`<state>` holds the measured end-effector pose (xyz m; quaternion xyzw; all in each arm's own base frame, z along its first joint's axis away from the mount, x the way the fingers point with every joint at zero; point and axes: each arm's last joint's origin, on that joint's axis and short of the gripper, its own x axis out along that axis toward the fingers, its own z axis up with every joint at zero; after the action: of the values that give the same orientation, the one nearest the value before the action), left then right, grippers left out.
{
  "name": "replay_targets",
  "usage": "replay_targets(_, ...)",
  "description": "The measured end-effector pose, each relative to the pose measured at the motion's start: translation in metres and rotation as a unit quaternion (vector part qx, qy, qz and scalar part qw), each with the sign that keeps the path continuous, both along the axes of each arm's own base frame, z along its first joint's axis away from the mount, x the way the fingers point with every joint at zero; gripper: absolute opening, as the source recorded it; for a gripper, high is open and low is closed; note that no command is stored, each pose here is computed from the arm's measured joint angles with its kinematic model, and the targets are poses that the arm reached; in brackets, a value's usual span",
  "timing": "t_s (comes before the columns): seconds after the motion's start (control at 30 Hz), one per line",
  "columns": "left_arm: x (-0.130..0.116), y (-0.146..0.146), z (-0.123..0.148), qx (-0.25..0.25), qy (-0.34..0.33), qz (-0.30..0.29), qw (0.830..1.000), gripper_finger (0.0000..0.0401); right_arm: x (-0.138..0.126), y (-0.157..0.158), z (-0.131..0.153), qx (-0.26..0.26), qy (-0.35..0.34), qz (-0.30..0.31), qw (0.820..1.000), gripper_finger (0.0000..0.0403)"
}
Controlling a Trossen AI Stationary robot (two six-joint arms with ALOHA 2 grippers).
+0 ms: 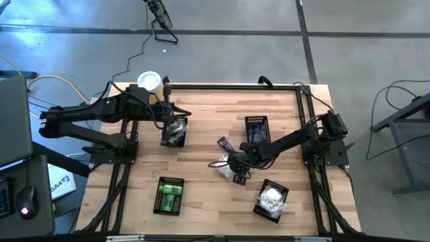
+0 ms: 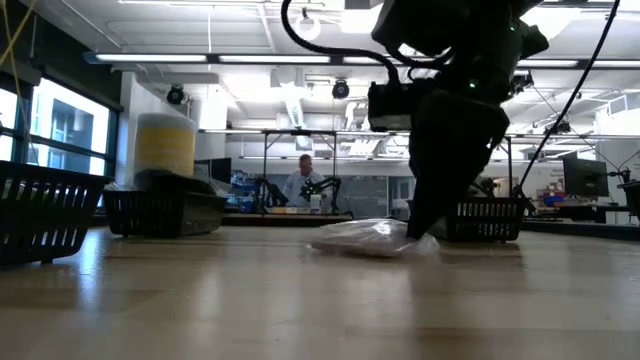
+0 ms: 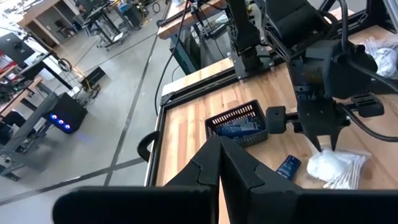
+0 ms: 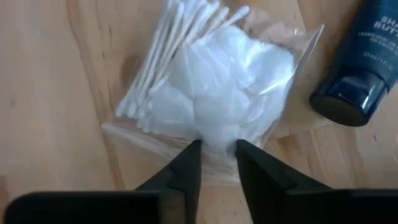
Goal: Pick & Place Travel size toiletries
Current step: Put the white cotton pack into the bottom right black basket
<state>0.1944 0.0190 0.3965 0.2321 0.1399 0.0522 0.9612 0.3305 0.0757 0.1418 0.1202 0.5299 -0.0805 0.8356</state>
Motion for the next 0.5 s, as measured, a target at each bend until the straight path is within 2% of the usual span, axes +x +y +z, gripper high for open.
replay_targets(0.23,0.0,0.0,0.0,0.0,0.0,0.0,1.0,0.0,-0.001,0.001,-0.001,0.002,0.006,0.003,1.0,0.0015)
replay_targets(0.5,0.0,0.0,-0.001,0.0,0.003,0.001,1.0,0.0,-0.005,-0.001,0.014,0.002,-0.007,0.007,1.0,0.0002)
